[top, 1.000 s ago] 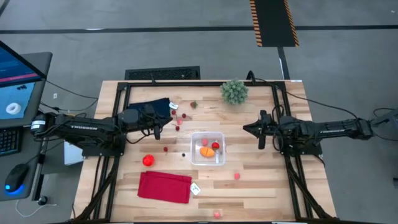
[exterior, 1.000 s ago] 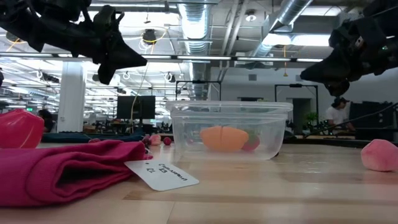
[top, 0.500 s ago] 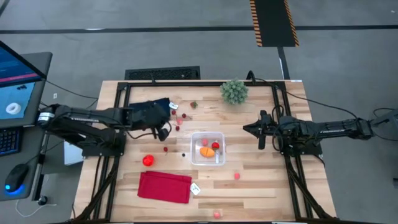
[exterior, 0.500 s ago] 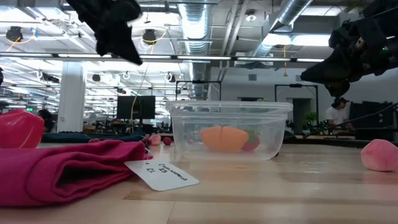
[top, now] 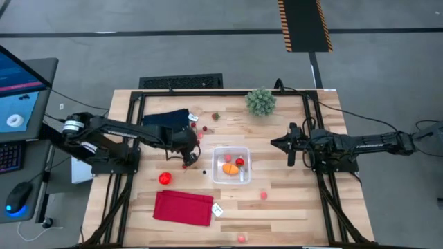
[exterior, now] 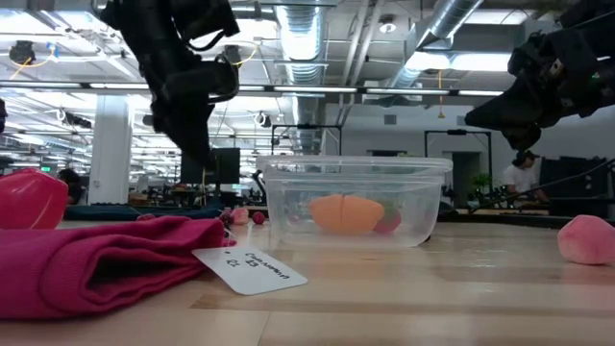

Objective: Pick and placing Produce into tupperware
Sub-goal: Put the blueberry into the transparent bin

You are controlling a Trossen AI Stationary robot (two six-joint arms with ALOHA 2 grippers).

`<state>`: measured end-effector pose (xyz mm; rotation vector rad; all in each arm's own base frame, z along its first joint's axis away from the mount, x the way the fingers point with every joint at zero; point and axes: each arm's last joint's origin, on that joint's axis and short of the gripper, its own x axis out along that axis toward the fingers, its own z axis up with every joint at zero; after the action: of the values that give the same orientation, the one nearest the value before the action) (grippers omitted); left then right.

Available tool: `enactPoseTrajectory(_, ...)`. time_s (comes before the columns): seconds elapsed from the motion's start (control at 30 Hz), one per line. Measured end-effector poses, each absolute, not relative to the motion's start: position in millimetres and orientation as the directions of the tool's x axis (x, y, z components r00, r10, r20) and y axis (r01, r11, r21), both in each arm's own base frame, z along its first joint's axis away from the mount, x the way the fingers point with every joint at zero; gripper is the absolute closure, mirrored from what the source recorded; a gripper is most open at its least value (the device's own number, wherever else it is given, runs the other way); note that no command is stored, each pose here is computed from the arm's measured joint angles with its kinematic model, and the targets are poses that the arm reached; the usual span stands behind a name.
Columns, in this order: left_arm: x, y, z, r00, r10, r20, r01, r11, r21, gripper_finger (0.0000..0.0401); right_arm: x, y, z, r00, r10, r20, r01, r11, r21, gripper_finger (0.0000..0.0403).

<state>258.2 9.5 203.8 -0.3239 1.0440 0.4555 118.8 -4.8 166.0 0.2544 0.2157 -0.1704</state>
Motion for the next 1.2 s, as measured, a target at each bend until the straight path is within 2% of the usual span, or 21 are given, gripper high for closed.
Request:
enactPoseTrajectory(0.17,265,-11,198,0.451,0.036,-0.892,-0.436,0.881,-0.185,0.0282,119,-5,166,0.963,-0.139,-0.232,0.194,0.954,0.23,0.0343)
enactPoseTrajectory(0.4,275,-48,207,0.599,-0.047,-0.799,-0.263,0.931,-0.252,0.0242,119,-5,166,0.963,-0.139,-0.232,0.194,0.954,0.23,0.0343)
enactPoseTrajectory(0.63,279,-65,193,0.584,0.0,-0.812,-0.264,0.945,-0.19,0.0239,119,-5,166,0.962,-0.139,-0.236,0.194,0.954,0.23,0.0343)
enactPoseTrajectory(0.7,283,-67,181,0.55,0.033,-0.834,-0.279,0.949,-0.147,0.0239,119,-5,165,0.961,-0.139,-0.238,0.195,0.954,0.229,0.0343)
enactPoseTrajectory(0.83,290,-69,163,0.476,0.001,-0.88,-0.246,0.96,-0.132,0.0239,119,-5,165,0.96,-0.139,-0.243,0.196,0.954,0.228,0.0343)
enactPoseTrajectory(1.2,301,-68,162,0.487,0.12,-0.865,-0.255,0.967,-0.009,0.0239,118,-5,164,0.958,-0.139,-0.251,0.198,0.954,0.227,0.0343)
